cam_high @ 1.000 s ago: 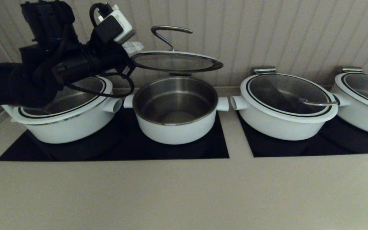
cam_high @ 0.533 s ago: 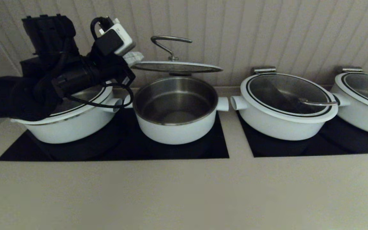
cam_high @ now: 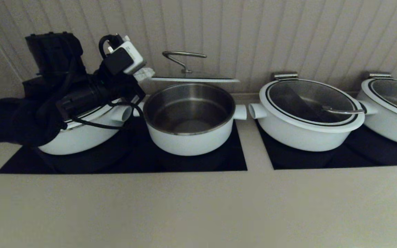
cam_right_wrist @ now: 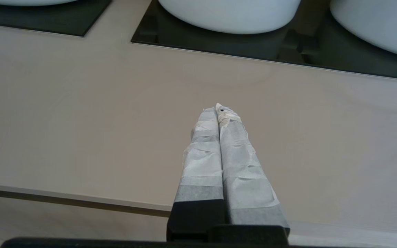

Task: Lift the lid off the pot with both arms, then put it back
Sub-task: Close the pot lid

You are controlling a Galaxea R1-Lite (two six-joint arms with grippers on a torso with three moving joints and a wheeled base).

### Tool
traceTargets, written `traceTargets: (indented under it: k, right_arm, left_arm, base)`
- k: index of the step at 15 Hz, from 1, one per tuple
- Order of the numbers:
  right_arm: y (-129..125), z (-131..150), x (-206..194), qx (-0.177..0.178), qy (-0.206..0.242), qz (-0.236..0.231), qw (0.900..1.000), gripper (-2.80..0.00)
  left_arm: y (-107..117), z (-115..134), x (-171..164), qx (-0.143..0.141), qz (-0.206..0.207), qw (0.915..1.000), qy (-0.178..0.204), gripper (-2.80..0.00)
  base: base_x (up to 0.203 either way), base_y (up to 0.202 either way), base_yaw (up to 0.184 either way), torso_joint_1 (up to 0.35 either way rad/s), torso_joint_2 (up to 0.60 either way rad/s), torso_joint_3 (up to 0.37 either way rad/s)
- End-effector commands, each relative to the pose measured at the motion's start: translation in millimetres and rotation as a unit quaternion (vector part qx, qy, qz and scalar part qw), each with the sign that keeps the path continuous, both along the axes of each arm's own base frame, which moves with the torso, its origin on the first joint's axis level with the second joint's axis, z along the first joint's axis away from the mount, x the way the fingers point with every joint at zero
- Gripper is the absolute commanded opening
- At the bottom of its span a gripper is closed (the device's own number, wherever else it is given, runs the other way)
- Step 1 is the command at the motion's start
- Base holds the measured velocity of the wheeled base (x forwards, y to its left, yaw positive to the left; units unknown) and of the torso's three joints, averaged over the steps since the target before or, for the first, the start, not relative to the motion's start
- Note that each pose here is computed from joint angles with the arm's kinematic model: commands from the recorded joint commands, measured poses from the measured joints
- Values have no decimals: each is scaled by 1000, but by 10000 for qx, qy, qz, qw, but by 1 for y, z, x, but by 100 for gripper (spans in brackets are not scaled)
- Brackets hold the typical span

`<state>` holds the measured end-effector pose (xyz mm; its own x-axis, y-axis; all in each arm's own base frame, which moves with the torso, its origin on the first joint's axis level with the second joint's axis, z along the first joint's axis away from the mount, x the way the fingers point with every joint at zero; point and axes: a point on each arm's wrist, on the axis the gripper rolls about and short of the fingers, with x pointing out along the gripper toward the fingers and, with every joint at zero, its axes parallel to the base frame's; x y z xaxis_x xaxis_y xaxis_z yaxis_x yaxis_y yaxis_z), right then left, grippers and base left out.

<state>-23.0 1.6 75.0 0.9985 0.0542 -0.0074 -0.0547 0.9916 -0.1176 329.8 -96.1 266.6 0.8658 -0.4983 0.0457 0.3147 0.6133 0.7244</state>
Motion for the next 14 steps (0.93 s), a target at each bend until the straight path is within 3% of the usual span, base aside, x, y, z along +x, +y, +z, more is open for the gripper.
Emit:
traceTargets:
  k: [1,10,14]
  right_arm:
    - [0,0,0,1,9,12,10000,-280]
    - [0,0,0,-7,5,12,10000,-280]
    - [0,0,0,-7,8,11,10000,-280]
  left_arm:
    - [1,-7,-3,6,1,10000,-31,-280]
    - [4,-33,-15,78,9,9995,316,-280]
    - [4,-45,-13,39,9,9998,176,-280]
  base:
    - [0,0,0,0,0,0]
    - [0,0,0,0,0,0]
    - [0,0,0,0,0,0]
